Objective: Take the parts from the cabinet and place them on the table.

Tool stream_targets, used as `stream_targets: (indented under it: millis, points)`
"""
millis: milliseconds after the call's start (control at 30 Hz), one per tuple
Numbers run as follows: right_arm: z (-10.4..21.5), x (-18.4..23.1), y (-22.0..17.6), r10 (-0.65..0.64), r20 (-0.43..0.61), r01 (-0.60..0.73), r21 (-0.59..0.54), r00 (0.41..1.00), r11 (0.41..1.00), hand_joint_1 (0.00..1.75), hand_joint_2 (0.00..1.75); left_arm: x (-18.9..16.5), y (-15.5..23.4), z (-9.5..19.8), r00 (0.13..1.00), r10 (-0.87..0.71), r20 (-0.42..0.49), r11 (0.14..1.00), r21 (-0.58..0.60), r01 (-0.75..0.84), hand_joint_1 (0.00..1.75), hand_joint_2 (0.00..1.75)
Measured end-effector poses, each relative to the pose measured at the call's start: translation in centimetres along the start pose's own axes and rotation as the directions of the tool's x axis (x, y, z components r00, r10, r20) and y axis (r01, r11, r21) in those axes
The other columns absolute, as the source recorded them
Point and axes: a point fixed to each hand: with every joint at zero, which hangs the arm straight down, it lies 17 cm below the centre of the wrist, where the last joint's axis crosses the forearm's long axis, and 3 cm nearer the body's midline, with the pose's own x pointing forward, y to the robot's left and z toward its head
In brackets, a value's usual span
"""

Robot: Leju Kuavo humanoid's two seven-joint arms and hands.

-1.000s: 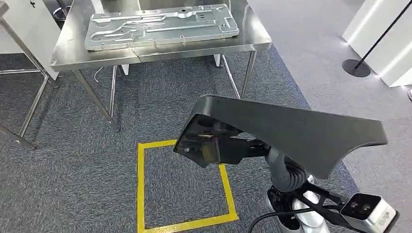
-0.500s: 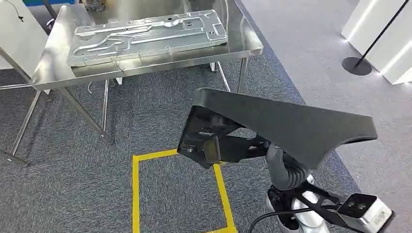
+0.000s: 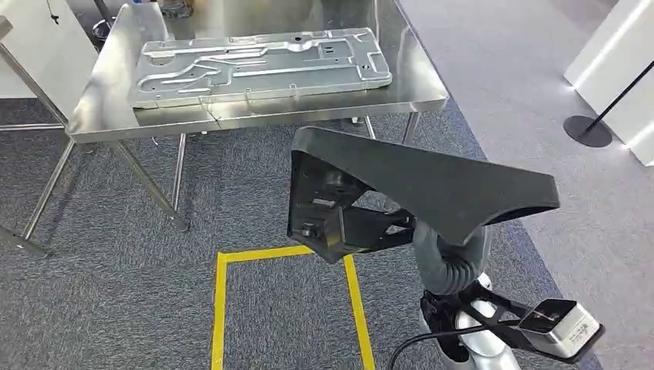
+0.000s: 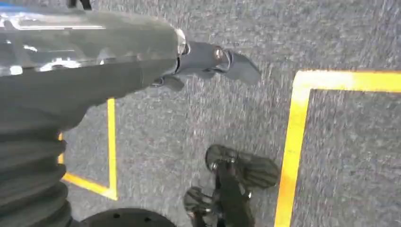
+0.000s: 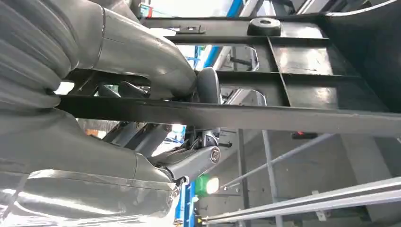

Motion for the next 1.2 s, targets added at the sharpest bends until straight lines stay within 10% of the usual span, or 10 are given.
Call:
stream_targets:
  millis: [1200]
  points:
    - [0.5,1.0,2.2,-0.019,0.004,0.019,0.039,1.0,0.999,1.75,1.75,-0.5,-0.1,0.1,1.0,0.021,-0.005,1.0,-0.001,-0.021,0.0,1.75]
